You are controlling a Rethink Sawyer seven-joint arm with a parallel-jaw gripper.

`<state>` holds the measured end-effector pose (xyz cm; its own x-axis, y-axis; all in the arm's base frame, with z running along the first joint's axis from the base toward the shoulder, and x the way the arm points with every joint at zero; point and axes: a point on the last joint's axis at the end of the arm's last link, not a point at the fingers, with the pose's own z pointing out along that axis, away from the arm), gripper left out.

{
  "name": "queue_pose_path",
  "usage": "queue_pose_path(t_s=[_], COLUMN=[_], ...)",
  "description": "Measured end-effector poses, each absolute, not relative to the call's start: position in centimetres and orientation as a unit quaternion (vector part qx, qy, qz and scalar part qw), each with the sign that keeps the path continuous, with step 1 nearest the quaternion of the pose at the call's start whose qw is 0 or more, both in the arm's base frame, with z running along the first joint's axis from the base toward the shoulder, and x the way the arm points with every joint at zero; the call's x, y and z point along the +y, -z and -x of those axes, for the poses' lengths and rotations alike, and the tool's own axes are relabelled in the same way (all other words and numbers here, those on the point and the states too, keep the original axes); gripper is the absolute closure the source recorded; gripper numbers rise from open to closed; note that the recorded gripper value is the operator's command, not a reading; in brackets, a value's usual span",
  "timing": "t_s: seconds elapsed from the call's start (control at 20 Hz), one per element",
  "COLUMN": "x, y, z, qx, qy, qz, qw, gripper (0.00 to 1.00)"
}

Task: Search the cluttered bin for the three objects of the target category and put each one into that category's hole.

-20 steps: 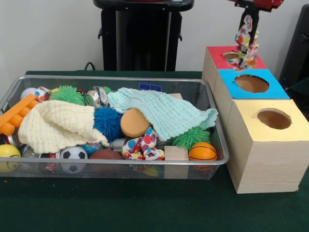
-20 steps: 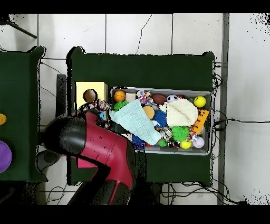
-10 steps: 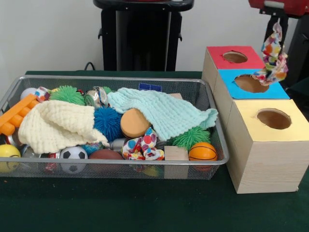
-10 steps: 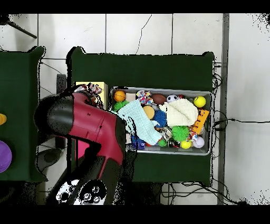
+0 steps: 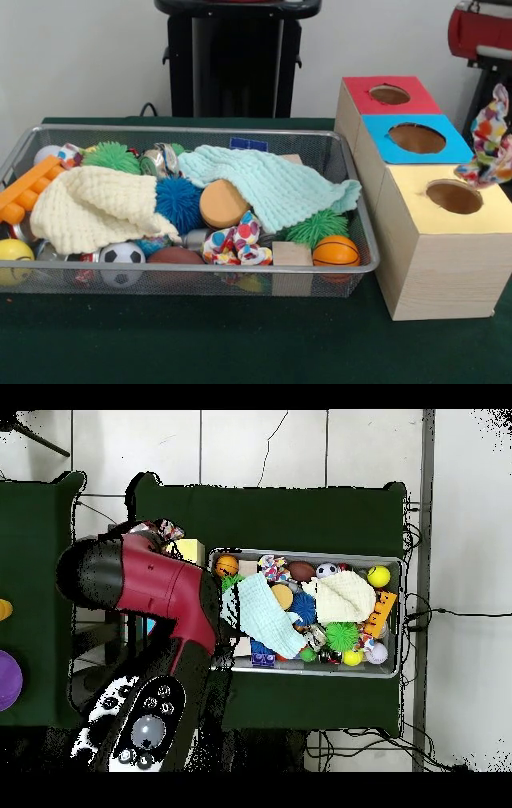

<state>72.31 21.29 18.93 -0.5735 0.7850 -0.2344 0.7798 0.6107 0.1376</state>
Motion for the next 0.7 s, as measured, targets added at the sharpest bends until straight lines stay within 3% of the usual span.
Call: queue_pose_path(t_s=[0.7], x=[22.1], y=[-14.8], z=[-73.0], qx=[0.887], qy=[0.005], qz=[-0.443], qw=[0.129], gripper=[1.0])
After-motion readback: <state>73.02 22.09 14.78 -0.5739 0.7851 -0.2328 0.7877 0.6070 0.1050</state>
